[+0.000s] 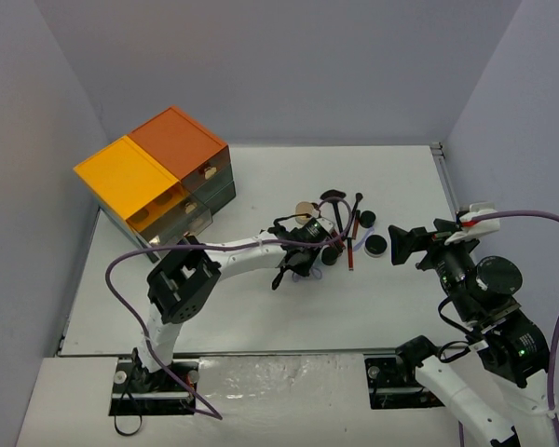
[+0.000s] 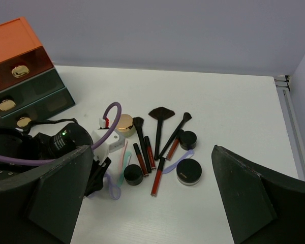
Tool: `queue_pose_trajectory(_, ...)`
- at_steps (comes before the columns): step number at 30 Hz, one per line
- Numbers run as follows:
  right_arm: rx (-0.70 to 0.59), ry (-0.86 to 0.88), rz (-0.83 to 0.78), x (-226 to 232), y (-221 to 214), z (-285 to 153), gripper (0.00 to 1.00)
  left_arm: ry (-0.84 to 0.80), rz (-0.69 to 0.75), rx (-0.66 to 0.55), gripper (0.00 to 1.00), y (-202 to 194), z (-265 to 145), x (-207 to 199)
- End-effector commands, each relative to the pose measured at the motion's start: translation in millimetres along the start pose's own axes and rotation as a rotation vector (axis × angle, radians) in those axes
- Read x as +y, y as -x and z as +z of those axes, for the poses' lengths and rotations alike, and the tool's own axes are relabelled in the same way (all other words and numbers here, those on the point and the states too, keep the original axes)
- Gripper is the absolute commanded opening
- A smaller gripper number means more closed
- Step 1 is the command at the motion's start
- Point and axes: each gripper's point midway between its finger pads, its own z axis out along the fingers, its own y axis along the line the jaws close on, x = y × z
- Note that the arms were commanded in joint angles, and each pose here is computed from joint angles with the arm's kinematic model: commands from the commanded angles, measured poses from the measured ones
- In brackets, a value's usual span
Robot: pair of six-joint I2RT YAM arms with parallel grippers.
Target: Organize the makeup
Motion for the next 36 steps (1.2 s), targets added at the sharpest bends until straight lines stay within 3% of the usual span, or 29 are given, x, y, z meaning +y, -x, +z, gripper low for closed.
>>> queue_pose_trajectory(1,-0.082,0.020,0.022,5.4,27.5,-0.8,1.00,0.002,-0.018,-0.193,0.00,53.9,-85.5,3.8)
queue_pose_trajectory(6,-0.089,0.035,0.027,8.4,33.1,-1.5,1.00,0.056,-0.052,-0.278,0.00,71.5,-157.5,21.5)
queue_pose_trajectory(7,-0.092,0.034,0.027,8.3,34.5,-1.8,1.00,0.084,-0.072,-0.325,0.00,77.2,-190.4,32.3)
queue_pose_trajectory(12,-0.085,0.036,0.017,8.8,33.4,0.4,1.00,0.287,-0.137,-0.379,0.00,70.5,-273.8,88.6)
queue_pose_trajectory(18,-0.063,0.043,0.003,11.2,29.3,6.7,1.00,0.430,-0.305,-0.354,0.00,34.5,-320.5,164.1)
queue_pose_trajectory(22,-0.047,0.054,-0.006,13.9,25.5,11.5,1.00,0.487,-0.374,-0.330,0.00,12.7,-326.3,207.8)
queue_pose_trajectory(28,-0.033,0.070,-0.007,16.8,20.4,13.3,1.00,0.505,-0.447,-0.347,0.00,12.3,-318.2,255.2)
queue_pose_trajectory(29,-0.034,0.073,-0.006,17.4,20.6,13.0,1.00,0.514,-0.457,-0.336,0.03,11.0,-316.1,261.3)
queue_pose_trajectory(32,-0.042,0.076,-0.004,17.3,22.3,10.6,1.00,0.549,-0.466,-0.298,0.24,4.9,-310.0,273.4)
queue_pose_trajectory(36,-0.046,0.068,-0.001,15.6,21.8,9.1,1.00,0.553,-0.487,-0.295,0.38,2.3,-304.7,282.0)
